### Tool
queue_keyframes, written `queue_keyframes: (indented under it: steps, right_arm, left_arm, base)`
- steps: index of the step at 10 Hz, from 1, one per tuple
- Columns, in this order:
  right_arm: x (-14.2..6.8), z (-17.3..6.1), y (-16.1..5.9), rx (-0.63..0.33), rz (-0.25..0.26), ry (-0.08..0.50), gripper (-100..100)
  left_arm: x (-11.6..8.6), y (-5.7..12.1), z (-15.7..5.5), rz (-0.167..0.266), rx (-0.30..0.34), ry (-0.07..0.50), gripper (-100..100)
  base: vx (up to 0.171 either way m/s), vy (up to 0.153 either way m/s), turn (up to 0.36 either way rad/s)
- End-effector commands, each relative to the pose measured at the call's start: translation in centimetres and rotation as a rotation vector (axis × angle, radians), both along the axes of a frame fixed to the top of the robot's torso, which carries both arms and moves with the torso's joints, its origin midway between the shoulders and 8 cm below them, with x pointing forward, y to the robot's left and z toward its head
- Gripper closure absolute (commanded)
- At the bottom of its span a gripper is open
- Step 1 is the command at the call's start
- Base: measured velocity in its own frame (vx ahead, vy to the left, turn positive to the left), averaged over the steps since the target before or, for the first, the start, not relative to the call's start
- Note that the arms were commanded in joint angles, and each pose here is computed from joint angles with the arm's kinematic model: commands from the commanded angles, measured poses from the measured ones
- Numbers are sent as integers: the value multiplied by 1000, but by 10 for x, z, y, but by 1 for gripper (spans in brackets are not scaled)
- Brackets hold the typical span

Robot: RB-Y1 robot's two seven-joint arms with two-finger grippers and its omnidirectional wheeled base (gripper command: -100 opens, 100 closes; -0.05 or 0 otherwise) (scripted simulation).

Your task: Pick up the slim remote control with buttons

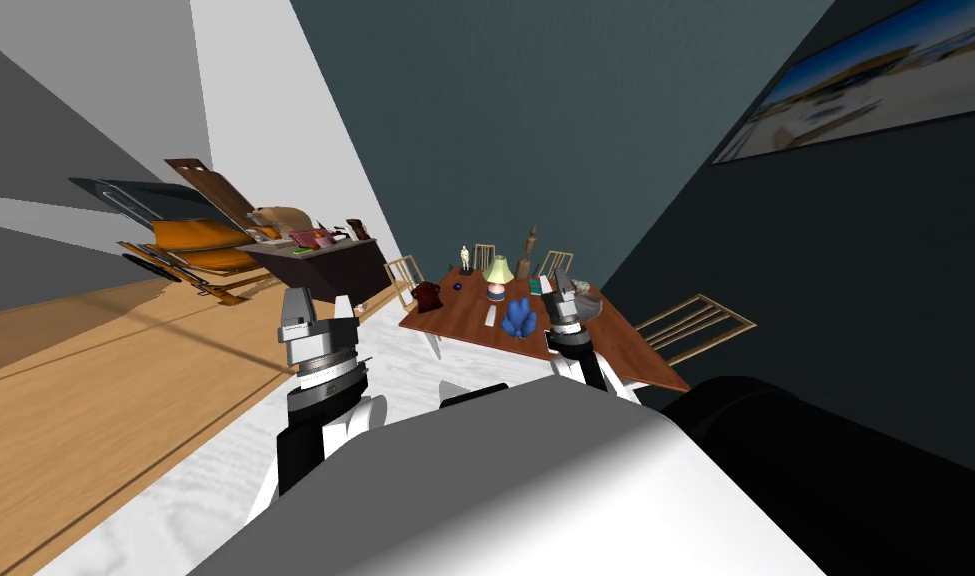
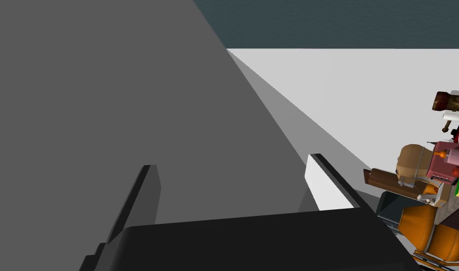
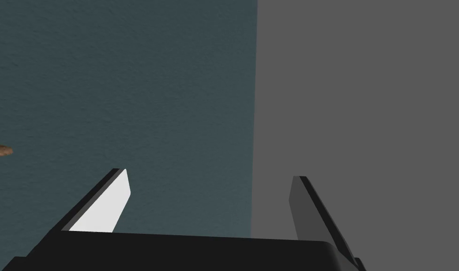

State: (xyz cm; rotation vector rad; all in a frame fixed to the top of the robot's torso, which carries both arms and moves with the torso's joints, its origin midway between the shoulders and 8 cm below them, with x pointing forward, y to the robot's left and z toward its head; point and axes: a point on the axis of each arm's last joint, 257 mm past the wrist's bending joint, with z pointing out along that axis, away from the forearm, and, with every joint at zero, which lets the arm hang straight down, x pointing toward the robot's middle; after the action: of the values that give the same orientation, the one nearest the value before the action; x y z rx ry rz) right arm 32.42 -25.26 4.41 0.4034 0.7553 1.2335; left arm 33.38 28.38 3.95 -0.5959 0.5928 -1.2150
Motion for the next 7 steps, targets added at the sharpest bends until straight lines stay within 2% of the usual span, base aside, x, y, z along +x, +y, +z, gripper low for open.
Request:
queue_keyframes:
  steps: [1,2,3,5,6,7]
  right_arm:
    - [2,-5,3,-77,-2,13,-100]
    - [4,-11,4,-136,-10,25,-100]
    - [4,-12,6,-148,-4,27,-100]
    - [9,-28,9,-285,-21,53,-100]
    - [9,-29,11,-301,-12,54,-100]
    - [13,-40,13,-377,-19,69,-100]
  left_arm:
    - [0,0,0,0,0,0,0]
    - [0,0,0,0,0,0,0]
    - [0,0,0,0,0,0,0]
    - [0,0,0,0,0,0,0]
    - [0,0,0,0,0,0,0]
    - [0,0,0,0,0,0,0]
  base:
    - [-15,31,150]
    - [-27,47,271]
    - [-18,30,87]
    - [-17,27,248]
    - [-16,16,88]
    - [-14,20,200]
